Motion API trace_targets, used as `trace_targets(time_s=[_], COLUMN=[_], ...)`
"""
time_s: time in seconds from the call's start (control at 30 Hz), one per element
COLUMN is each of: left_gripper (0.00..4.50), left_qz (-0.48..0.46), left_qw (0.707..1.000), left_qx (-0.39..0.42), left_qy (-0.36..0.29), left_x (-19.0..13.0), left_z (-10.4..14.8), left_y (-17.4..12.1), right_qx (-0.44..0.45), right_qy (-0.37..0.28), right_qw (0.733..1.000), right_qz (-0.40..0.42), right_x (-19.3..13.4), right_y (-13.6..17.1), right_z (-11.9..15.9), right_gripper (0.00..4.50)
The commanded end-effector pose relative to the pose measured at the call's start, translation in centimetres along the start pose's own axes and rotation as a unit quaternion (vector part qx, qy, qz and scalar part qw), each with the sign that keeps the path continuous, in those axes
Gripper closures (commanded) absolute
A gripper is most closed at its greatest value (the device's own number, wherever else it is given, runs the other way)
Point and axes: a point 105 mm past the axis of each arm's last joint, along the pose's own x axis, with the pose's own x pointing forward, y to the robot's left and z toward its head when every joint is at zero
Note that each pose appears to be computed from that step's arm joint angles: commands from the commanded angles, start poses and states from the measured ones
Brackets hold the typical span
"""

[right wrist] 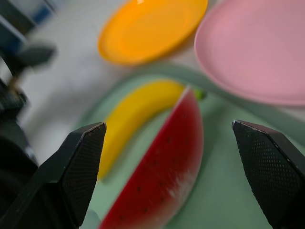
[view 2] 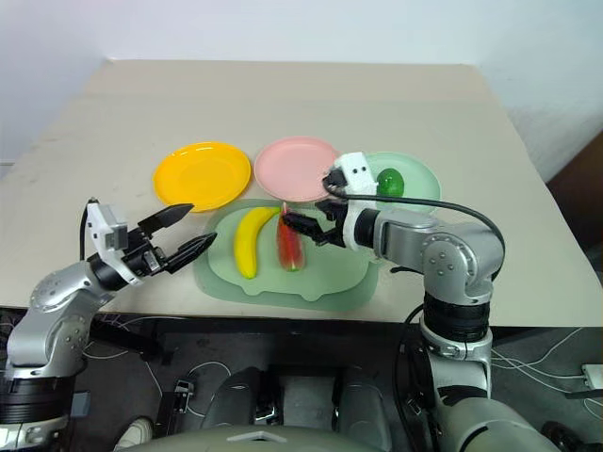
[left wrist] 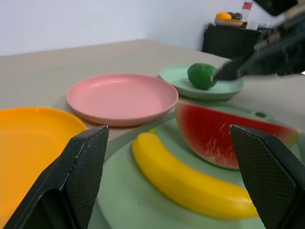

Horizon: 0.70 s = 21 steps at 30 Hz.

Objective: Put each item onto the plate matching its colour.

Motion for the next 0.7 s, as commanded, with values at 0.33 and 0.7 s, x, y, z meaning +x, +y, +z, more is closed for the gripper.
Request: trace_targets(time_s=[0.33, 0.7], left_gripper=[0.26, 0.26], left_qz=[-0.016, -0.006], left_qw=[1.000, 1.000], left_qx=[0.021, 0.028], left_qy=[-0.011, -0.011], left_x=[2.4, 2.7], left_z=[2.2, 3.1], left_y=[-0.8, -0.6], right_qx=[0.036, 0.018], right_qy=[0.041, 0.117], right_qw=[0.998, 0.993], right_qz=[0.025, 0.001], right_x=[2.3, 4.1], right_y=[1.4, 1.8], right_z=[1.3, -0.7], right_gripper=[0.01, 0.01])
